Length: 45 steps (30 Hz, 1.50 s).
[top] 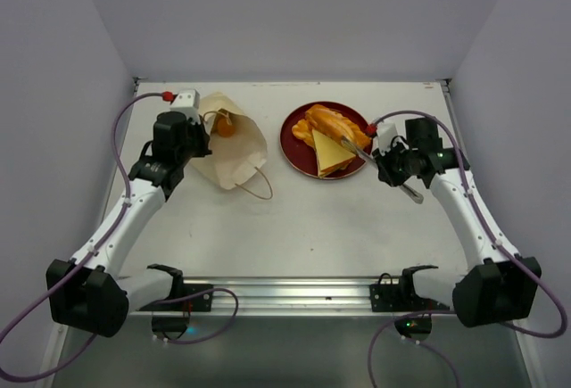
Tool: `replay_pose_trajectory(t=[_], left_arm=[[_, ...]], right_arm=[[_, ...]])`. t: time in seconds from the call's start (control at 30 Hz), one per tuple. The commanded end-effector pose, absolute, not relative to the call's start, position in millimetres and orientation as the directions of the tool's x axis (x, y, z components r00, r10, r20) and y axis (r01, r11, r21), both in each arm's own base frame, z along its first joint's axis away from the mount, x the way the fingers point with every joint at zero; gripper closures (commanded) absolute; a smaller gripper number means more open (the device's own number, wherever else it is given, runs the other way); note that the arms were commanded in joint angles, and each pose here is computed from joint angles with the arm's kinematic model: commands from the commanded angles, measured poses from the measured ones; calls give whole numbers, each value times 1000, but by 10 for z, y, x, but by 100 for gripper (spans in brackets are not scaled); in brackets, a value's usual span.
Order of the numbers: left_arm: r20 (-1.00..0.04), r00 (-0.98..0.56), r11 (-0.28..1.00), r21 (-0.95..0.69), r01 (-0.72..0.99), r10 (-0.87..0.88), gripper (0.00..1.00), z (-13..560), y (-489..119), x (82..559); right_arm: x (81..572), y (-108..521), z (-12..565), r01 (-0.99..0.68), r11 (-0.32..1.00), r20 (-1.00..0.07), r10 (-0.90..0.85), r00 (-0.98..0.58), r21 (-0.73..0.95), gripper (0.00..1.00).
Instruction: Take the fake bread out of the paper bag
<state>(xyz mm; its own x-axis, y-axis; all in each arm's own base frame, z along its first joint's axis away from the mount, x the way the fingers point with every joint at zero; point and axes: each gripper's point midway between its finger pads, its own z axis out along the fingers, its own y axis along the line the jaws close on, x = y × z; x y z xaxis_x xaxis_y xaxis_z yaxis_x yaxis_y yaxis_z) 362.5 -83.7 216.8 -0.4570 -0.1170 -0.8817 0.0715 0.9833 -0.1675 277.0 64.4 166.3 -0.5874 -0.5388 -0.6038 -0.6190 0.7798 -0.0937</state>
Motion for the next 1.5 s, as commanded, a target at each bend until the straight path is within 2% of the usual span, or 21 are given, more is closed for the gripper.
replay_pose_trajectory(t=[0.0, 0.17, 0.27, 0.3, 0.4, 0.53, 1.03, 1.23, 1.47], left_arm=[[-907, -408, 983, -156, 93, -105, 100, 2309, -805, 3592], [-906, -413, 984, -151, 98, -98, 100, 2263, -791, 3518], [-907, -410, 983, -150, 106, -94, 100, 2258, -792, 3485], [-908, -408, 983, -149, 108, -93, 100, 2266, -793, 3477], [-909, -406, 982, -150, 118, -90, 100, 2265, -803, 3457], [-905, -416, 980, -152, 127, -87, 100, 2211, -819, 3443], [-905, -415, 975, -166, 148, -91, 100, 2232, -861, 3425], [-906, -411, 975, -169, 147, -95, 100, 2243, -863, 3427], [-906, -412, 970, -176, 166, -94, 100, 2264, -894, 3411]], right_arm=[[3189, 699, 1790, -628, 773, -702, -494, -513, -86, 100], [3386, 643, 1506, -638, 770, -662, -490, -567, -23, 100], [3429, 609, 1415, -639, 769, -643, -498, -582, -16, 92], [3429, 598, 1393, -638, 770, -638, -499, -586, -16, 85], [3437, 556, 1361, -623, 782, -637, -487, -598, -14, 72], [3447, 539, 1409, -610, 792, -654, -465, -597, -6, 63], [3384, 624, 1752, -619, 785, -722, -425, -545, 5, 55], [3342, 617, 1762, -619, 785, -720, -428, -546, 2, 52], [3265, 693, 1884, -646, 763, -744, -423, -517, 16, 52]])
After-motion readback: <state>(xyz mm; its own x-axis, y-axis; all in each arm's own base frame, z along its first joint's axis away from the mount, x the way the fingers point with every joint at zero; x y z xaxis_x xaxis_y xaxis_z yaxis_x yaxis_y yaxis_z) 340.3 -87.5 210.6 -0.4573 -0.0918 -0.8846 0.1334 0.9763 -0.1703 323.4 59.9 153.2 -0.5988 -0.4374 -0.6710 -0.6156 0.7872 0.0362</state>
